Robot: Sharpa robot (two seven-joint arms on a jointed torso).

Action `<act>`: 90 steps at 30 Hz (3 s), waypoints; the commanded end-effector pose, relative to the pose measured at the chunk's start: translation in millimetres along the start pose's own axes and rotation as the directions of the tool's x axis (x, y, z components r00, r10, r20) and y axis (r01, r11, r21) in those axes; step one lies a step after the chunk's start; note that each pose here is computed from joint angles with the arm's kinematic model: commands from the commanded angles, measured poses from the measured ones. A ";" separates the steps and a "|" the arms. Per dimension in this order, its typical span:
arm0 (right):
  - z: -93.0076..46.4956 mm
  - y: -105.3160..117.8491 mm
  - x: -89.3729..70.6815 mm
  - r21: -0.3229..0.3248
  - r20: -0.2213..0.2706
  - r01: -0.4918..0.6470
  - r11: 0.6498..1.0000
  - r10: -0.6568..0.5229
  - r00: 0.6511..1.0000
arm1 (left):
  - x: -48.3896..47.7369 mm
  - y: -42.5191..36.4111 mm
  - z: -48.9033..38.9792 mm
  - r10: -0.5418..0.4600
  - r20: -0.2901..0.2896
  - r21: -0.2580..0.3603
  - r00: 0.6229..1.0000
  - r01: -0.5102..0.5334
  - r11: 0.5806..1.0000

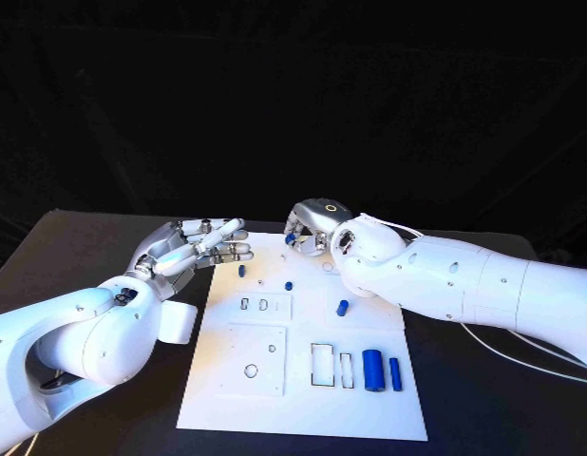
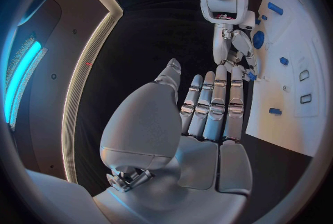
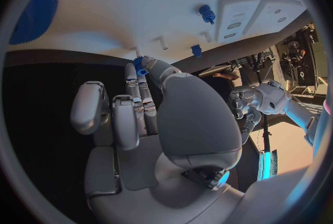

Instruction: Assemble the parts on the task board

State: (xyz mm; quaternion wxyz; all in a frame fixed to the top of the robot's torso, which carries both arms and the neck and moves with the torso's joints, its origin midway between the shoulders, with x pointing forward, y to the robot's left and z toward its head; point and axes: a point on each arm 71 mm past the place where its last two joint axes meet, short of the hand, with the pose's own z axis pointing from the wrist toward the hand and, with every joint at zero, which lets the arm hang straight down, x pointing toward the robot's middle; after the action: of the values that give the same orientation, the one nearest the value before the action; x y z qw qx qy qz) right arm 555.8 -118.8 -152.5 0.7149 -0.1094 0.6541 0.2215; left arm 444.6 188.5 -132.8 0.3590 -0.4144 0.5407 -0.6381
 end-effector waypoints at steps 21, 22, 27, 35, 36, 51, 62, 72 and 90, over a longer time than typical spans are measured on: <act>6.9 1.0 9.0 0.021 -0.063 0.021 1.000 -0.020 0.998 | 3.5 -1.6 1.3 -0.002 -0.018 0.007 1.000 0.002 1.000; 7.2 1.0 9.1 0.022 -0.062 0.021 1.000 -0.019 0.998 | 3.5 -1.6 1.3 -0.002 -0.018 0.007 1.000 0.002 1.000; 8.2 1.2 9.4 0.027 -0.062 0.021 0.999 -0.019 0.998 | 3.6 -1.6 1.4 -0.002 -0.019 0.006 1.000 0.002 1.000; 3.1 0.5 5.9 0.023 -0.034 0.014 1.000 -0.013 0.999 | 3.3 -1.9 1.5 -0.005 -0.026 0.009 1.000 0.006 1.000; -0.2 -0.5 4.2 0.020 -0.028 0.011 1.000 -0.010 1.000 | 2.7 -2.0 1.3 -0.006 -0.026 0.010 1.000 0.007 1.000; -64.4 -48.2 -33.9 0.071 -0.018 -0.162 0.984 0.164 0.986 | -4.7 -3.0 -1.2 -0.019 -0.018 0.003 1.000 0.019 1.000; -84.4 -78.0 -32.0 0.182 -0.120 -0.151 0.972 0.174 0.977 | -8.4 -2.7 -1.8 -0.025 -0.008 -0.004 1.000 0.025 1.000; -77.1 -84.3 -21.5 0.232 -0.150 -0.148 0.961 0.186 0.971 | -8.4 -1.8 -0.5 -0.026 -0.007 -0.007 1.000 0.026 1.000; -62.8 -88.7 -10.7 0.269 -0.186 -0.145 0.952 0.199 0.962 | -9.2 -0.7 1.5 -0.023 -0.001 -0.009 1.000 0.023 1.000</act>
State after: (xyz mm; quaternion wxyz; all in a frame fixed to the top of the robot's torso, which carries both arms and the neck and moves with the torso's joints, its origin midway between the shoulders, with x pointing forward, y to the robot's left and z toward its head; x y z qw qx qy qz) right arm 540.6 -227.2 -158.6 0.6395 0.0181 0.7452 0.1879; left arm 449.9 198.7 -134.6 0.3561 -0.4256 0.5390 -0.6336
